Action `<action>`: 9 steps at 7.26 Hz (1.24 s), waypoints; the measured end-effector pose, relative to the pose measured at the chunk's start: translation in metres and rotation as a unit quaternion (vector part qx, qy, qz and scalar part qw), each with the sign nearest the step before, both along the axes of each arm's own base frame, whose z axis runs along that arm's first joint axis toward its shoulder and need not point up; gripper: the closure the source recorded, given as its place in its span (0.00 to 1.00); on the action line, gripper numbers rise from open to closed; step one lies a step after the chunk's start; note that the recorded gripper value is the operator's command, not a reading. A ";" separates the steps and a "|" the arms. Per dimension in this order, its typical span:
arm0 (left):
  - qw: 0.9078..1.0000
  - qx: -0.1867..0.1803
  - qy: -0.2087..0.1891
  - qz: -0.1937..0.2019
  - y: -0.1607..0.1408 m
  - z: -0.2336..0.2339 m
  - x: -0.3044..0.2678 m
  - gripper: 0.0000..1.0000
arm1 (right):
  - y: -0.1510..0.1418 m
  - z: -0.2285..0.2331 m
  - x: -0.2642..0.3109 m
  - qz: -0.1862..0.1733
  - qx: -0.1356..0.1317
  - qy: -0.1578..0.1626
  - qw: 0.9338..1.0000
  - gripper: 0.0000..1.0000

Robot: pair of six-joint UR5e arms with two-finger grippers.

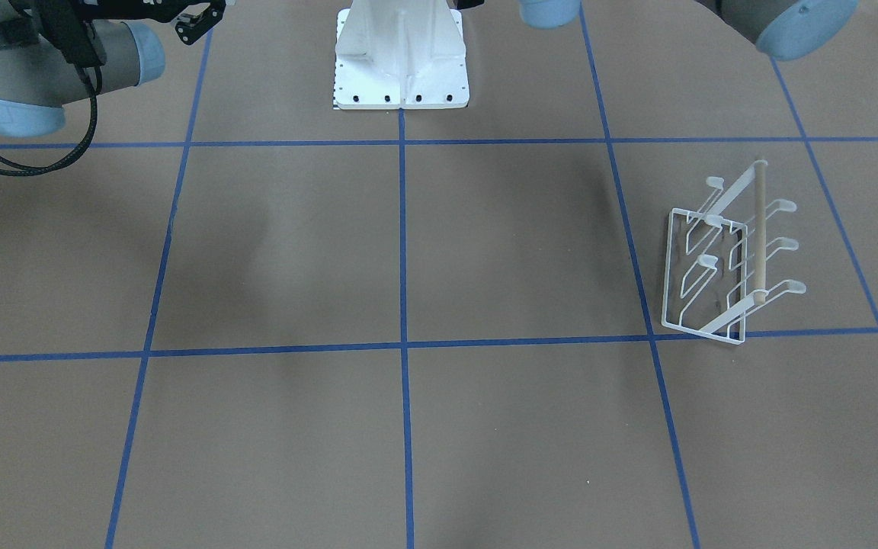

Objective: Hang cup on cup holder
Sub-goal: 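Grasp the cup rim with the left gripper while the right gripper releases and withdraws, then carry the cup with the left gripper over the wire rack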

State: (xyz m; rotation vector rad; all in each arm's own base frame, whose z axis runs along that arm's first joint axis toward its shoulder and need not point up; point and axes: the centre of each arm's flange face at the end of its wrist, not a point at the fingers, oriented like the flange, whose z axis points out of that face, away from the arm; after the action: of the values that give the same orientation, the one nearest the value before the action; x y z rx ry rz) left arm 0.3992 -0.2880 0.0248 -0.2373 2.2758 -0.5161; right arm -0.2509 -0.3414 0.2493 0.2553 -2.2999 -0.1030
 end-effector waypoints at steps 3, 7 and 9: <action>1.000 0.000 0.007 -0.001 0.004 -0.001 -0.007 1.00 | 0.001 0.003 0.002 0.004 -0.016 -0.006 1.000 0.00; 0.999 0.015 -0.012 -0.037 -0.015 0.001 -0.023 1.00 | -0.042 0.044 0.044 0.058 -0.040 0.070 0.995 0.00; 0.992 0.034 -0.094 -0.076 -0.054 0.011 -0.035 1.00 | -0.092 0.065 0.072 0.117 -0.066 0.166 0.977 0.00</action>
State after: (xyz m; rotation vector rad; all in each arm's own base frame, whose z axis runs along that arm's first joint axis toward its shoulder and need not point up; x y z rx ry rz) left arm 0.3640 -0.3424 0.0362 0.0182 2.1328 -0.5146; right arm -0.1785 -0.4336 0.3139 0.4063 -1.9206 0.1203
